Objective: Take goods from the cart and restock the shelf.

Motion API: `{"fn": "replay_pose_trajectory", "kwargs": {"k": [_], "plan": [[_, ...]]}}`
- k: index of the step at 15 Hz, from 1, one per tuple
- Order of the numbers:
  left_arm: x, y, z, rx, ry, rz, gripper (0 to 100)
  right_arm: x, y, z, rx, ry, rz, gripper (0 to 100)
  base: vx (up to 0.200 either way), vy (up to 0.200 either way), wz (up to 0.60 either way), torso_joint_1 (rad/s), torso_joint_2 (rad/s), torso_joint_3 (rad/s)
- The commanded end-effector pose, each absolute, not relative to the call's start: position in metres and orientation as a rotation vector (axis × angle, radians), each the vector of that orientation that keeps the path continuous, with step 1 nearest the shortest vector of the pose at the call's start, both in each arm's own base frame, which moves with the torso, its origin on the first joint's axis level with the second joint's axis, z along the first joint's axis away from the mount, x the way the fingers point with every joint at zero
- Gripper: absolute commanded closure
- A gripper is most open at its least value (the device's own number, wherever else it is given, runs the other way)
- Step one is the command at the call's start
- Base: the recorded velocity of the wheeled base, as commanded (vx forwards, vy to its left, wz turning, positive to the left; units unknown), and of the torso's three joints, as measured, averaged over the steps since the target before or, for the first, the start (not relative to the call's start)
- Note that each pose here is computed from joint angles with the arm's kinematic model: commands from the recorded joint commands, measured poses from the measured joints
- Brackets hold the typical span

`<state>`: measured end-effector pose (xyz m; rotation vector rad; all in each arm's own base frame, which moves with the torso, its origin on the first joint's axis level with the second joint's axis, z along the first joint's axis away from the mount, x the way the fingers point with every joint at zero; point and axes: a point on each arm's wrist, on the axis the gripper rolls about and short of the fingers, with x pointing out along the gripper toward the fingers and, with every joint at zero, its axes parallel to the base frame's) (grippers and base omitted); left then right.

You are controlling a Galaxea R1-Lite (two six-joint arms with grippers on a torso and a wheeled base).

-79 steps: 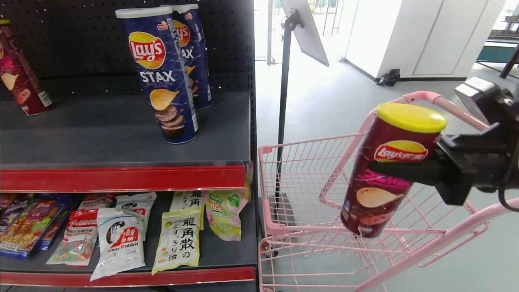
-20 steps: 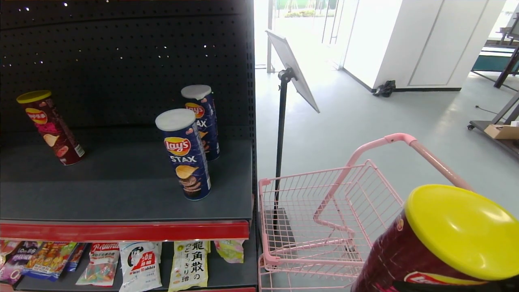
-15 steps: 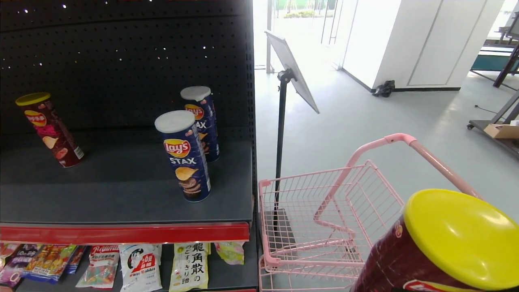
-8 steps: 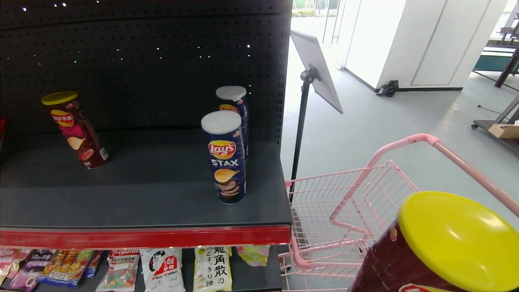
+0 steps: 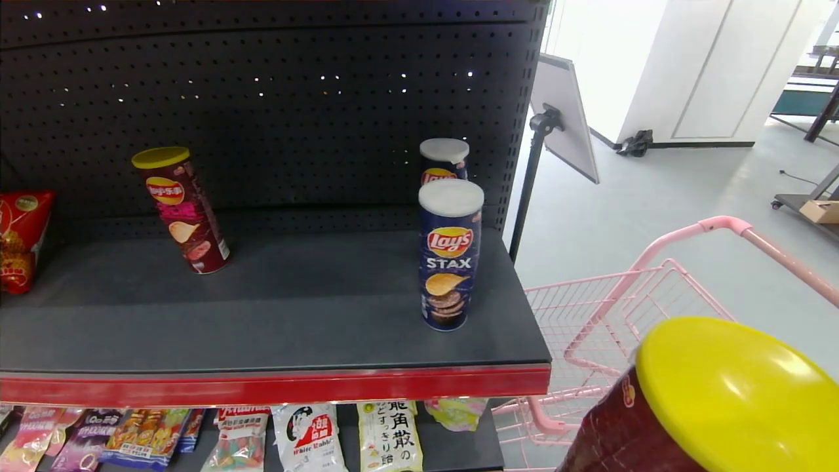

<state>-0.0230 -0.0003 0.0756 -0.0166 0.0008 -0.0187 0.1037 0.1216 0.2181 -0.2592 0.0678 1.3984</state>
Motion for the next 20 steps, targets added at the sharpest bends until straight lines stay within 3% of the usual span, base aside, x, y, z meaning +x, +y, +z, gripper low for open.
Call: {"fn": "replay_pose_trajectory", "kwargs": {"k": [1, 20], "plan": [[-0.0229, -0.0003, 0.0756, -0.017, 0.002, -0.018, 0, 0.1037, 0.1235, 0.2173, -0.26, 0.073, 1.406, 100, 0.0, 0.2, 0.0, 0.002, 0.0, -0.002], [-0.0229, -0.0003, 0.0756, -0.017, 0.002, -0.018, 0, 0.1105, 0.131, 0.211, -0.266, 0.112, 1.416, 100, 0.0, 0.2, 0.0, 0.003, 0.0, 0.002]]}}
